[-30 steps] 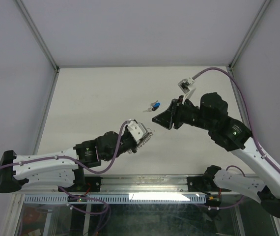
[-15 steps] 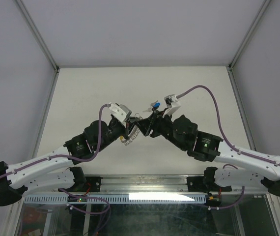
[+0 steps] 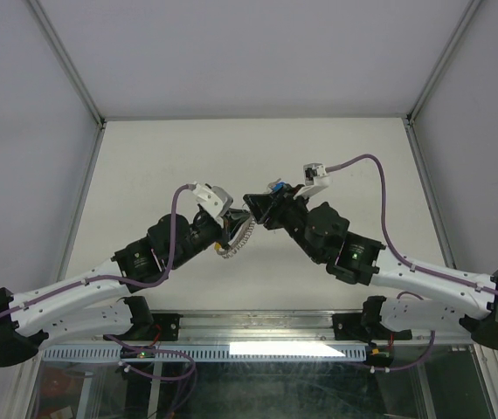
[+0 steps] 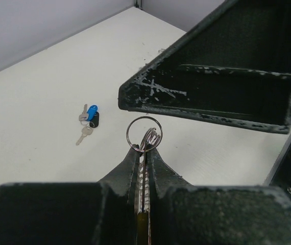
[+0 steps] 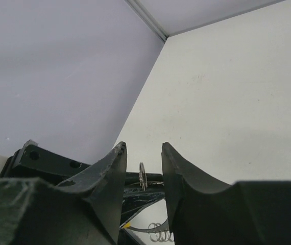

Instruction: Put the keys on the keyring

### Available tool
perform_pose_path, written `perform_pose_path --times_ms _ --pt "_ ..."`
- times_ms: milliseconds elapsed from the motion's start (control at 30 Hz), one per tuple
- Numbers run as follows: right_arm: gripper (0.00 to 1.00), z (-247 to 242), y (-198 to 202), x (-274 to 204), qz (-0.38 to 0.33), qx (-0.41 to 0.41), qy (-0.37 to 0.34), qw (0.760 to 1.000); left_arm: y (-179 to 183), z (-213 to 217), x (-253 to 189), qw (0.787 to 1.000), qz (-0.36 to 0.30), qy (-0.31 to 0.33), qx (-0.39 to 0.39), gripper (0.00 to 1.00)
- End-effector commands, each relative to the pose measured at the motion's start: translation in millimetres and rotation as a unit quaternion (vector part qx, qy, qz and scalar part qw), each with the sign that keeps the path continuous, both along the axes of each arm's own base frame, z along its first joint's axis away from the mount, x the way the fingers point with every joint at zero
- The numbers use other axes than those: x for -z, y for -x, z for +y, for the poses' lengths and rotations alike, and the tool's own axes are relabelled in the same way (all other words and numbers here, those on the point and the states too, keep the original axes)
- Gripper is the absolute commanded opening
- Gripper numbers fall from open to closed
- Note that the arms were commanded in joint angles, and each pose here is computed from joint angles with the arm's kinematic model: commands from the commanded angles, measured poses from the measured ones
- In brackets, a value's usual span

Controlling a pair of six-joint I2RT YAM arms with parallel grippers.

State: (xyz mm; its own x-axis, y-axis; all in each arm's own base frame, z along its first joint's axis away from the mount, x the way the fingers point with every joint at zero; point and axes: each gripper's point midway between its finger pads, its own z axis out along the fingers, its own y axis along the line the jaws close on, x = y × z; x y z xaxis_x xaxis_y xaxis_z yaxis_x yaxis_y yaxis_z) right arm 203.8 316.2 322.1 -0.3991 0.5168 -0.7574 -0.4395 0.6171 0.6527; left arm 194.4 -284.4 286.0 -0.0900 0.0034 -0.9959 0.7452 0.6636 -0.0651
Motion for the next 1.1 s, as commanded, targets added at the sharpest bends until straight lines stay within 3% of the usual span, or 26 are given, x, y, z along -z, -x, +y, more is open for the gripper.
perform_pose_path --times_ms 0,400,667,767,900,1067 --pt "0.35 2 -6 -35 -0.003 0.003 -0.068 0.998 3 0 -50 0.997 -0.031 0.065 0.009 0.00" --pt "0.28 19 4 -22 0.031 -0.038 -0.073 0.996 2 7 -54 0.997 -0.033 0.065 -0.003 0.00" --pt "0.16 21 5 -23 0.032 -0.044 -0.074 0.996 3 7 -54 0.998 -0.032 0.063 -0.003 0.00" --pt "0.17 21 6 -25 0.030 -0.048 -0.073 0.996 1 8 -52 0.998 -0.030 0.059 -0.007 0.00" --pt "0.27 22 7 -25 0.031 -0.051 -0.071 0.996 0 8 -50 0.998 -0.029 0.054 -0.010 0.00" --pt "0.25 22 8 -24 0.032 -0.053 -0.069 0.996 -1 9 -49 0.998 -0.028 0.052 -0.015 0.00"
